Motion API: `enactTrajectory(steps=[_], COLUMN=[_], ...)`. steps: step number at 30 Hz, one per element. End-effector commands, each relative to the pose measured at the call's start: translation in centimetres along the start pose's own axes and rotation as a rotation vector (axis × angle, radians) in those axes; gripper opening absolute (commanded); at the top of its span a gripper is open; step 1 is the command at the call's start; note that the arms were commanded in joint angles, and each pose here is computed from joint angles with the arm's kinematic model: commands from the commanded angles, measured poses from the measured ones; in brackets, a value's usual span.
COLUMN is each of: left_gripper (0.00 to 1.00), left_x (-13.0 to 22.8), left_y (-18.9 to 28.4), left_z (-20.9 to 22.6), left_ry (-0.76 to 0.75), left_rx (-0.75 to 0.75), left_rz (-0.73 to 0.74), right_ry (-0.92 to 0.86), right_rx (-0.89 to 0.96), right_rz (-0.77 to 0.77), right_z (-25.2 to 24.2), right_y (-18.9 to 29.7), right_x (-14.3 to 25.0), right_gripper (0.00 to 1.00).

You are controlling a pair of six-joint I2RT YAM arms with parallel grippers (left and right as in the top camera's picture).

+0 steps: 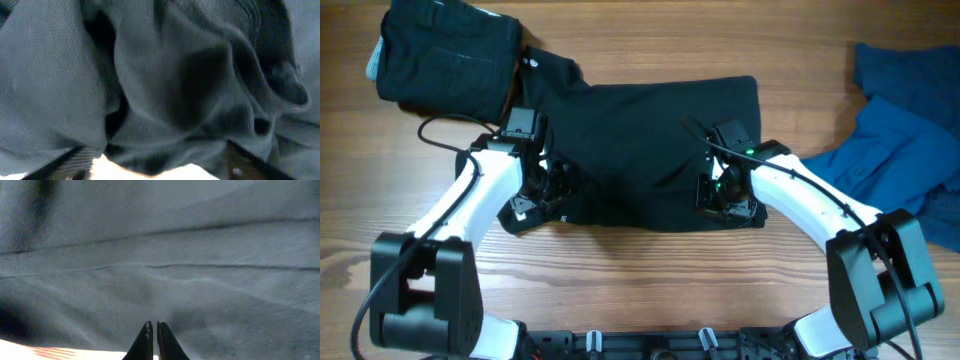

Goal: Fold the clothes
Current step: 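Grasp the shirt's lower hem corners with both grippers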

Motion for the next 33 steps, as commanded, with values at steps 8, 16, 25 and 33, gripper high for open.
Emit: enactTrajectory(steps=[8,16,25,33], left_gripper=[0.04,0.04,0.04,0.04], left_x=[-1.6,-1.4,-0.1,1.0], left_y=[-1.2,-1.2,-2.5,-3.7], left_z=[-0.6,-0.1,1.8,5.6], left_ry=[-0.003,0.000,0.039,0.170], left_rx=[0.010,-0.016,-0.105,-0.168], left_rz=[-0.039,-0.035,0.032,0.154], right_ry=[-0.002,-0.024,-0.066,-0.202], right_rx=[0.015,0.042,0.081,0.099], right_rz=[-0.014,0.016,0.060,0.090], right_z=[-0.8,-1.4,-2.6,-6.3], right_y=[-0.1,-1.7,-3.2,-3.3], right_x=[-0.7,-0.7,-0.5,-1.6], right_gripper=[0.04,0.04,0.04,0.04])
Point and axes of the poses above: each gripper's point midway between its finger pads, its own y axis back along the fingers, its own z axis along the line the jaws close on, x = y × z, the point moved 1 cm from there along y, back along the fingers, and after that the axes turned 4 degrees about -y, right-handed, at the moved point
